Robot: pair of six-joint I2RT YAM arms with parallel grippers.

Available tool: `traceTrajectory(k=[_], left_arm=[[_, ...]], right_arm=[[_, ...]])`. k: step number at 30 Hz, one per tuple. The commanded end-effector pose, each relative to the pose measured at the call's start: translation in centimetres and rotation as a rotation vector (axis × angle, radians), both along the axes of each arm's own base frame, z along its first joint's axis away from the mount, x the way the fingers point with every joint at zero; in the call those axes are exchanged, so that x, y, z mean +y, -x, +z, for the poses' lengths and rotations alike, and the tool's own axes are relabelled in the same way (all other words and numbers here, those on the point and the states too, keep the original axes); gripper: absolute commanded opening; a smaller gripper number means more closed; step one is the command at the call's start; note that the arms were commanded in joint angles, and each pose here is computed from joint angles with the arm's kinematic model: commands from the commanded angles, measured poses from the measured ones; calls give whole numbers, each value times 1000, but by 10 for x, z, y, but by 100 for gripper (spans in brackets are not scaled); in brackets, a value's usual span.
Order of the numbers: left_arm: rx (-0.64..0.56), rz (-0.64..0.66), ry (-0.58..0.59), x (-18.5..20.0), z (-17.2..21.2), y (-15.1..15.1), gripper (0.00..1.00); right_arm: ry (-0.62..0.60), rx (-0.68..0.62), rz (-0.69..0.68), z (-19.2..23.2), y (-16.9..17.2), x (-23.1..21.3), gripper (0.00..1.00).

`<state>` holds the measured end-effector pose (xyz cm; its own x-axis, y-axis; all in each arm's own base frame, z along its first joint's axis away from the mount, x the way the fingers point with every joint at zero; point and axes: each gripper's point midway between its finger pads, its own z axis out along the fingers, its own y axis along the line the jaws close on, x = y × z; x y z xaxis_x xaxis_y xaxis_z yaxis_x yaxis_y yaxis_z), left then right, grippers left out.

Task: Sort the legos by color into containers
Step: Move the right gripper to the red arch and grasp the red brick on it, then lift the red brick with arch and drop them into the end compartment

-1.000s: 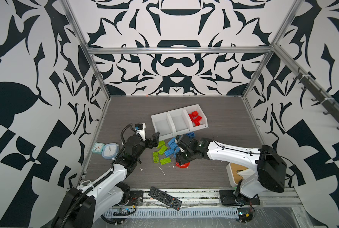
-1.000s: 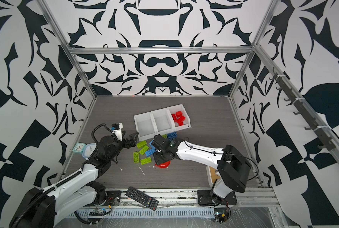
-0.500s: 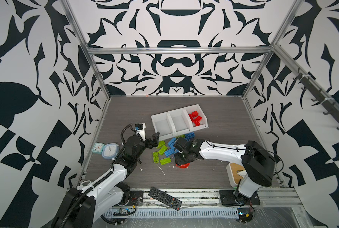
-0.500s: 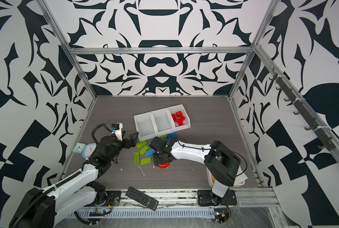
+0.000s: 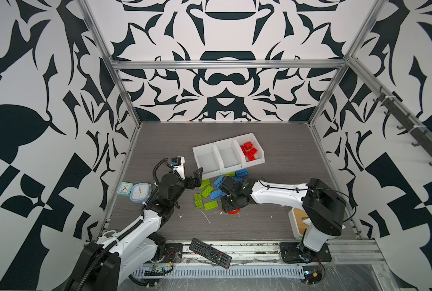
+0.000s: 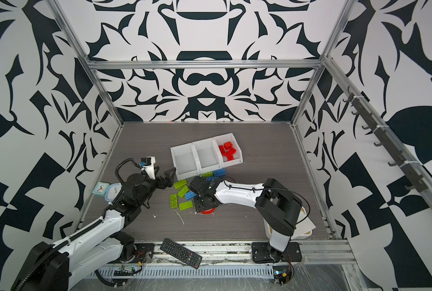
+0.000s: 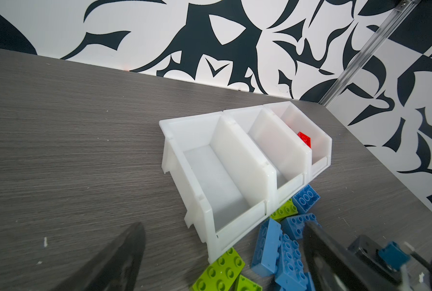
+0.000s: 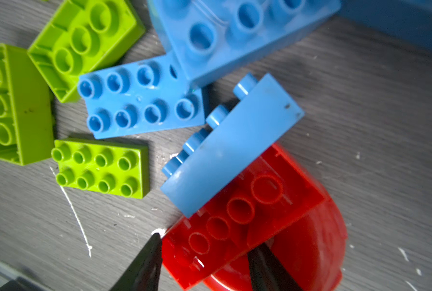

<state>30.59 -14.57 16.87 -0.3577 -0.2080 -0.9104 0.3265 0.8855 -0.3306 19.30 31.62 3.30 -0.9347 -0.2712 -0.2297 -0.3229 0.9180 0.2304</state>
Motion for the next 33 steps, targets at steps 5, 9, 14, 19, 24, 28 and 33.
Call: traceTrajectory(k=[5,9,14,19,24,28,33], left_arm=[[2,6,14,0,3,0,100],[2,2,18,-1,4,0,100],[8,4,16,-1,2,-1,100],[11,4,13,-1,0,-2,100],[11,4,11,-1,0,-1,100],[12,3,13,-1,-1,-2,100],[11,4,13,-1,0,-1,100]], right_arm=[[83,-19,-24,4,11,-38,55],[126,-30,-65,10,14,-69,58],[89,-77,-82,32,4,-70,58],[-17,-78,-69,40,0,-40,58],[9,-70,-62,31,-1,-37,59],[41,-64,-42,25,-2,-34,59],[82,-58,-30,17,-4,-32,57]])
